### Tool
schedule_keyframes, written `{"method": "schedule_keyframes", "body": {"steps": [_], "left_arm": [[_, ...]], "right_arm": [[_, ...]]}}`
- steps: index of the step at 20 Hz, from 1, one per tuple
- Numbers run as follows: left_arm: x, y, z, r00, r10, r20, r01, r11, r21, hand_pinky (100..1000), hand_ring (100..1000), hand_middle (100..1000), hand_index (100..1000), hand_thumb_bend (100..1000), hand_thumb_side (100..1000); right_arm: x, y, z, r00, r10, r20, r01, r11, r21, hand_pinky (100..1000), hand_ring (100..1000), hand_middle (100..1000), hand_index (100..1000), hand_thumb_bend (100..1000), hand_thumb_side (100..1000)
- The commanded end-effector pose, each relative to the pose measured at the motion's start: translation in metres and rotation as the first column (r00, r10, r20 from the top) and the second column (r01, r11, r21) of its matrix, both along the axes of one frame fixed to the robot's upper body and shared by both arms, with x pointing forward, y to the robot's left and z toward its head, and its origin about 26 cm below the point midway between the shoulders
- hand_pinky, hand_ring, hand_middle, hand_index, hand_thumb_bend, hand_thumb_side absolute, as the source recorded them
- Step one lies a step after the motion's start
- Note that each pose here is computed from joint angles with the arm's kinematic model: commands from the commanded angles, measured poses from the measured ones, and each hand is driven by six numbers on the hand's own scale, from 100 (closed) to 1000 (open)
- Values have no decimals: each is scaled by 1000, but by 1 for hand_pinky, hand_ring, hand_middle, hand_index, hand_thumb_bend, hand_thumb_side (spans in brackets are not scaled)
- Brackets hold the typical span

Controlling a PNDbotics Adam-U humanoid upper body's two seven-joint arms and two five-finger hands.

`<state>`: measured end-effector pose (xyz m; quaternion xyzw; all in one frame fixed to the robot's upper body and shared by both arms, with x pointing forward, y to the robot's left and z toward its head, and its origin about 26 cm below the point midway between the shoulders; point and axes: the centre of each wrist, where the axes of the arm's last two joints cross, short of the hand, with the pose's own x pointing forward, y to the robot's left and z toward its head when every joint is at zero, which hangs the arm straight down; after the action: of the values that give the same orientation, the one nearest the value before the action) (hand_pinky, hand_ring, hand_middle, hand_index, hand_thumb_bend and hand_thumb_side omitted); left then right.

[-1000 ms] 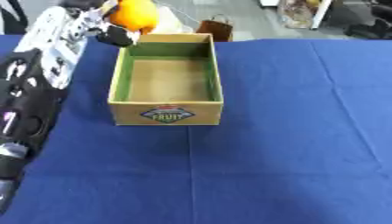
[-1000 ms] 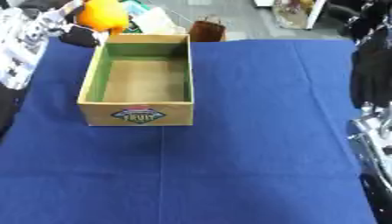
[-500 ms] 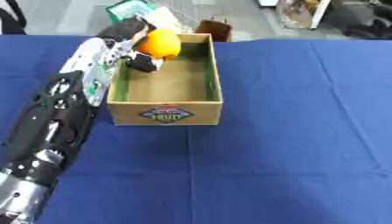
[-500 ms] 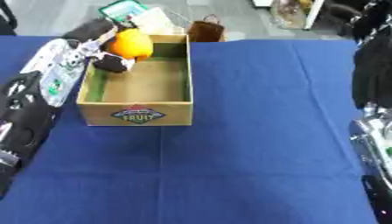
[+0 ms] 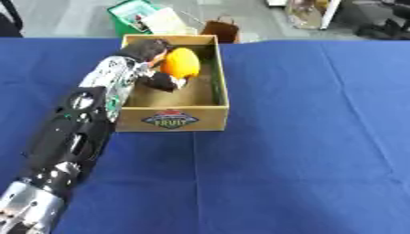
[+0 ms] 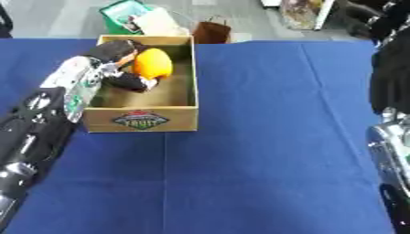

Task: Pick up objects on the table and place them in the box.

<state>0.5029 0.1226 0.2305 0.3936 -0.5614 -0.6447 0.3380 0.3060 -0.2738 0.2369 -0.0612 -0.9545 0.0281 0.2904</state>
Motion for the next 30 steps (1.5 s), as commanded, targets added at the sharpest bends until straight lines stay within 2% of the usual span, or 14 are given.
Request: {"method": "schedule_keyframes", "body": {"steps": [1,5,8,10,11,12,15,17,20,22,23,25,27,30], "left_arm": [[1,3,15,999,9,39,-11,999,49,684,810,871,969,676,781],[2,7,11,999,23,33,-25,998,60,695,821,892,991,773,750],[2,12,13,1000,11,23,-10,999,-49,692,814,866,974,753,767],[-1,15,25,998,-17,65,29,983,-181,689,807,826,921,596,787],[-5,16,35,994,-33,106,61,962,-266,675,787,786,878,440,774],[-10,18,48,984,-40,172,100,929,-357,670,777,771,867,406,762],[-34,24,86,932,-13,363,230,793,-564,628,719,699,819,314,682],[-53,33,111,879,36,476,308,718,-624,601,686,670,803,272,659],[-82,44,136,805,93,586,409,629,-662,583,657,644,782,265,661],[-101,55,145,761,147,632,460,564,-686,578,642,633,777,228,703],[-109,60,148,745,179,642,476,532,-701,579,638,633,776,228,712],[-125,67,150,723,250,644,500,454,-738,571,627,625,773,154,711],[-143,75,150,694,328,641,532,367,-763,565,621,623,773,121,710],[-169,87,144,644,399,653,587,290,-756,560,613,622,773,117,718]], "right_arm": [[-2,-1,8,1000,3,28,-3,1000,-7,783,767,735,843,100,1000],[-3,-2,7,1000,-2,26,3,1000,-5,783,767,735,843,100,1000],[-3,-2,7,1000,-4,24,4,1000,-4,783,768,735,843,100,1000],[-3,-3,7,1000,-7,24,7,1000,-3,783,768,735,844,100,1000],[-3,-3,6,1000,-9,23,9,1000,-2,783,768,735,844,100,1000],[-3,-3,6,1000,-11,23,11,1000,-2,783,768,735,844,100,1000],[-3,-5,6,1000,-19,24,19,1000,-3,783,768,735,844,100,1000],[-4,-7,6,999,-29,26,29,1000,-3,783,768,735,844,100,1000],[-4,-8,6,999,-38,31,38,999,-1,782,767,735,844,100,1000],[-4,-9,7,998,-42,36,42,999,0,782,767,735,843,100,1000],[-4,-9,7,998,-45,39,45,999,1,782,767,735,843,100,1000],[-4,-10,8,998,-50,44,50,999,6,781,767,736,843,100,1000],[-4,-10,9,997,-50,52,50,999,10,781,767,736,843,100,1000],[-4,-11,11,996,-55,64,54,998,13,780,767,736,843,100,1000]]}}
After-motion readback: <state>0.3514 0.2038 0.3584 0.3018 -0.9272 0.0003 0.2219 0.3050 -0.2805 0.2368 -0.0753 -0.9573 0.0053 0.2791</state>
